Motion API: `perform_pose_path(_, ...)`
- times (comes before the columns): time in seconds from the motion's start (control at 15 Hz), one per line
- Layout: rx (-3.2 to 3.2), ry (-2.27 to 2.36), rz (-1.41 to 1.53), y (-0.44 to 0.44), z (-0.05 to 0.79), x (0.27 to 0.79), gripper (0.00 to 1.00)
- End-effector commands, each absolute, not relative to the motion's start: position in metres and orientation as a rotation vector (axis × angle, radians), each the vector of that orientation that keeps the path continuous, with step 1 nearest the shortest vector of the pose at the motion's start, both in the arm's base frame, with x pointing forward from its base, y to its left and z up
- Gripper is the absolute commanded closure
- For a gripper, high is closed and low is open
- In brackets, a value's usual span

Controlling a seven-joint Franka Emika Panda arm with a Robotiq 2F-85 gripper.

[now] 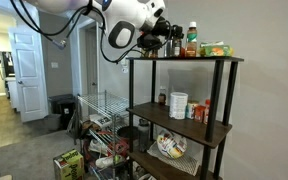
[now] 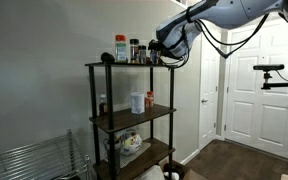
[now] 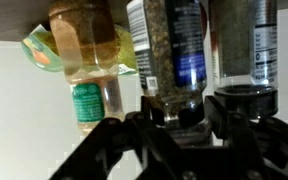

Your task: Pick up the clear container with a black lid from the second shelf from the top and put it on the top shelf

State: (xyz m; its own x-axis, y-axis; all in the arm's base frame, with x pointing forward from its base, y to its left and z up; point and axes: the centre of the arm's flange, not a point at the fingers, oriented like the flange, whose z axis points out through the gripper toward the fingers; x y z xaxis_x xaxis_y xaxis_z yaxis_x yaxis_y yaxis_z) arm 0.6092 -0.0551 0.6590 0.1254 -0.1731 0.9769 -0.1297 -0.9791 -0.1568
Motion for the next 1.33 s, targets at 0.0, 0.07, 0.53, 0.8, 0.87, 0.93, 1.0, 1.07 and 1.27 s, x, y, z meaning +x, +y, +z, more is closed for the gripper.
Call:
perform_pose_path(0.0,-2.316,0.302,-1.991,-0.033,0.687,0.602,0.69)
perform_pose_path(0.07,-2.314,0.288,-1.985,-0.029,0.688,0.602,0.69)
perform_pose_path(0.53,-2.315,0.239,-1.951,-0.013,0.701,0.598,0.69)
perform_pose_path(0.8,-2.316,0.252,-1.942,-0.017,0.701,0.597,0.69)
perform_pose_path(0.87,-2.316,0.257,-1.938,-0.018,0.699,0.599,0.69)
perform_pose_path(0.93,-2.318,0.265,-1.933,-0.019,0.697,0.6,0.69)
perform_pose_path(1.0,-2.318,0.273,-1.927,-0.021,0.696,0.6,0.69)
perform_pose_path(1.07,-2.319,0.283,-1.924,-0.023,0.694,0.602,0.69)
perform_pose_path(1.27,-2.317,0.31,-1.912,-0.028,0.688,0.604,0.69)
